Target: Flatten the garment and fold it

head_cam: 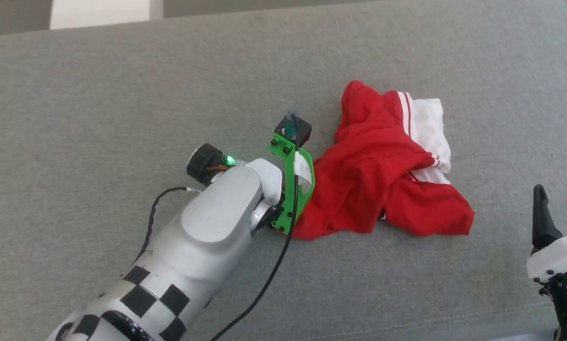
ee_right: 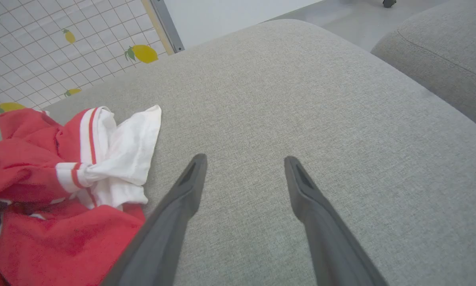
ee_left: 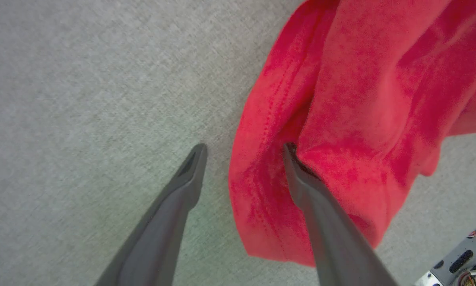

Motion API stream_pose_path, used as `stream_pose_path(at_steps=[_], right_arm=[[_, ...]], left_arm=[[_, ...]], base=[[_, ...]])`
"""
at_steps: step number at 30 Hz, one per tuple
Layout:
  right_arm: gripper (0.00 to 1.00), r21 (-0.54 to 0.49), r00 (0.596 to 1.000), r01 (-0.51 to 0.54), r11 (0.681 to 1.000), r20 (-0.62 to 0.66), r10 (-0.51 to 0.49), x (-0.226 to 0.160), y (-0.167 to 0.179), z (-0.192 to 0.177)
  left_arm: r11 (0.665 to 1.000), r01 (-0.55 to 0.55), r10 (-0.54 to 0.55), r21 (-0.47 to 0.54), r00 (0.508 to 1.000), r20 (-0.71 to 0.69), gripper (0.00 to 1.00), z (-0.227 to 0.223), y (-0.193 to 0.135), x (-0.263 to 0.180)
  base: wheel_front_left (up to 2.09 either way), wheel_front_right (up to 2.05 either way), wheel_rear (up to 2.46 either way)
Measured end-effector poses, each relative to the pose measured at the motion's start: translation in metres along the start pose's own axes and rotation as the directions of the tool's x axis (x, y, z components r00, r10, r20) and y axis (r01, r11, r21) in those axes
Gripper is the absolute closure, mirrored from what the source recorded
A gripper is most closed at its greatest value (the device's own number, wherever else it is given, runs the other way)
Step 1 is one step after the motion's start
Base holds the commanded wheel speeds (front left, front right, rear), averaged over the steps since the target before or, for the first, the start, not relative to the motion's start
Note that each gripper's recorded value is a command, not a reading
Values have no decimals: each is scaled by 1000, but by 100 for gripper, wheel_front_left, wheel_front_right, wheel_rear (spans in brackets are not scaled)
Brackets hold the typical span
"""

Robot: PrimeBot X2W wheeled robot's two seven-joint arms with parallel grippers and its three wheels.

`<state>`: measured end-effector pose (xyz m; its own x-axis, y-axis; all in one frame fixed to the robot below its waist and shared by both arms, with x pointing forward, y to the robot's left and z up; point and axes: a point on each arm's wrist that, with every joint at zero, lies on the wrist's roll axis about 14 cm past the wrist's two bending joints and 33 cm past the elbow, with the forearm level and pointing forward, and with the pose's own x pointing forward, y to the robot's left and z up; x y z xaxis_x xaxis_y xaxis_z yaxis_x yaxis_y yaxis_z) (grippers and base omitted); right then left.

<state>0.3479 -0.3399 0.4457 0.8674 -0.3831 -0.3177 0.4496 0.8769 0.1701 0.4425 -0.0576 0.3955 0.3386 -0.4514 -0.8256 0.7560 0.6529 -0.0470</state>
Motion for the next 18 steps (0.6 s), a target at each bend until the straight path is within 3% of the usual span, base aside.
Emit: stream_pose_path(at_steps=[4,5,6,7,12,18], right_arm=[[0,-7,999,29,1000,-21,-29,1,-9,-8],[0,-8,999,32,999,-24,-32,1,-10,-9],[0,-9,999,34,999,-28,-34,1,-10,-11],[0,-10,999,32,999,-31,-32,3,-9,-12],[0,-7,1000,-1,1000,-27,1,10,4,-11],[0,-16,999,-40,999,-25,40,15,19,-11]], left_arm=[[999,45,-45,-1,997,-66,0,-13,-8,14],[999,47,-47,3,996,-73,26,-13,-8,15],[998,55,-55,3,995,-79,73,-14,-9,16],[998,61,-61,-1,995,-80,100,-14,-9,16],[994,96,-97,-41,995,-22,100,-6,-16,12],[970,93,-49,-224,980,193,100,23,5,-8]], base=[[0,0,0],[0,0,0],[0,0,0],[0,0,0],[0,0,0],[0,0,0]])
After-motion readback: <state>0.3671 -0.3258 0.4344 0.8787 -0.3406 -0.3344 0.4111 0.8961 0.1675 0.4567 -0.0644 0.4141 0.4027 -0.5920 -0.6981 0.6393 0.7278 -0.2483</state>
